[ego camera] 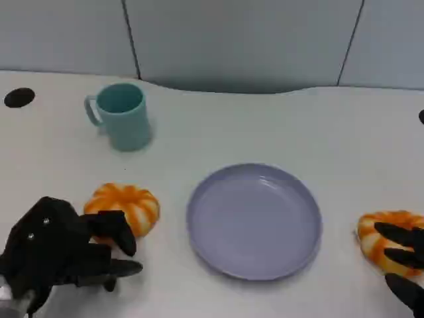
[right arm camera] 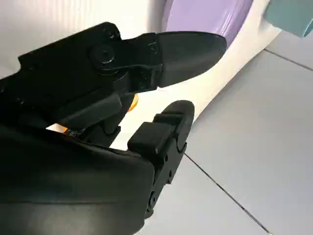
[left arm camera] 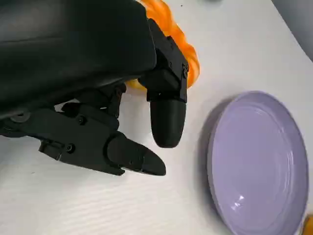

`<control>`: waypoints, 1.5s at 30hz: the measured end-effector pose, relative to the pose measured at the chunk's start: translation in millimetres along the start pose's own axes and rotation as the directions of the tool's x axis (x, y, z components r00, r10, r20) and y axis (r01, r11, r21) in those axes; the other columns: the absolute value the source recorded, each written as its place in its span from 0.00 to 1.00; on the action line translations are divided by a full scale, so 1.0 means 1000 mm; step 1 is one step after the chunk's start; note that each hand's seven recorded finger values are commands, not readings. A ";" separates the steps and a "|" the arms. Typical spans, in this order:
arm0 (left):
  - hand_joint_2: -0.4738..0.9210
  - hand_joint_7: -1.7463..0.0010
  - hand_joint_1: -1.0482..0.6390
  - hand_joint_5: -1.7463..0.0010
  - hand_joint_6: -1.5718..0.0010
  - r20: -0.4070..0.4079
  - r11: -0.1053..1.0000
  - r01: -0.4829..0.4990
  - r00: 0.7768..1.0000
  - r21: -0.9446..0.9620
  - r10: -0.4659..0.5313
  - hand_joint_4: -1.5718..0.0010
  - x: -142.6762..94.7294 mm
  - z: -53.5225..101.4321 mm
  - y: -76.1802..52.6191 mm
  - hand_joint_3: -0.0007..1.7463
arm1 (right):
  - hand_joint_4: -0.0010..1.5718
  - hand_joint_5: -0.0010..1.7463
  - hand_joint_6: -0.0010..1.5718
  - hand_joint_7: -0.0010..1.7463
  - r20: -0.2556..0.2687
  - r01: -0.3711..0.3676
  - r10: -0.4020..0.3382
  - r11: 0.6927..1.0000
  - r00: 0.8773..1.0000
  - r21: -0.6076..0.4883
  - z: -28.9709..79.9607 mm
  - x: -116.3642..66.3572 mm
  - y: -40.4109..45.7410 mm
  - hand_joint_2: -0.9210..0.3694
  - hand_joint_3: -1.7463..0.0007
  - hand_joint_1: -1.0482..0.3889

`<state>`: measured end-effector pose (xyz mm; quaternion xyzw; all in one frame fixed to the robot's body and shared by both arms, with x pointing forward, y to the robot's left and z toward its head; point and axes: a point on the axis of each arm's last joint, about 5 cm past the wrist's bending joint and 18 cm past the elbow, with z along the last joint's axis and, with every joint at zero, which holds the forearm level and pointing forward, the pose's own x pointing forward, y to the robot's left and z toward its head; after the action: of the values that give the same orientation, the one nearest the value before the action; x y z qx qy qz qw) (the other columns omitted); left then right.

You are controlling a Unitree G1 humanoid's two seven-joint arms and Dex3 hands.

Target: Grasp the bread from the table and place it into the plate.

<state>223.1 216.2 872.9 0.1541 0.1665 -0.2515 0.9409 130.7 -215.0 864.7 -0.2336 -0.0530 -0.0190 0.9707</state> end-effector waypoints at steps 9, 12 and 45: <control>0.99 0.00 0.49 0.00 0.67 0.156 0.999 -0.034 0.987 0.011 0.032 0.54 -0.002 -0.001 0.000 0.00 | 0.58 0.00 0.48 0.00 0.002 -0.002 0.002 1.000 1.000 -0.008 0.001 0.000 -0.0001 0.00 0.78 0.47; 1.00 0.00 0.48 0.00 0.68 0.245 0.995 -0.087 0.967 0.046 0.074 0.53 -0.002 -0.001 -0.004 0.01 | 0.58 0.00 0.49 0.00 0.000 -0.001 0.001 1.000 1.000 -0.006 0.002 0.000 0.0004 0.00 0.78 0.46; 0.94 1.00 0.19 1.00 0.95 0.087 0.161 -0.077 0.995 0.984 -0.056 1.00 0.003 0.083 0.009 0.00 | 0.58 0.00 0.49 0.00 -0.010 0.007 -0.007 1.000 1.000 0.014 0.006 -0.002 0.0050 0.00 0.79 0.46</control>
<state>249.6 191.6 948.2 0.7149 -0.0857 -0.3003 0.6256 128.9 -207.9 867.6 -0.2264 -0.0490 -0.0232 0.9725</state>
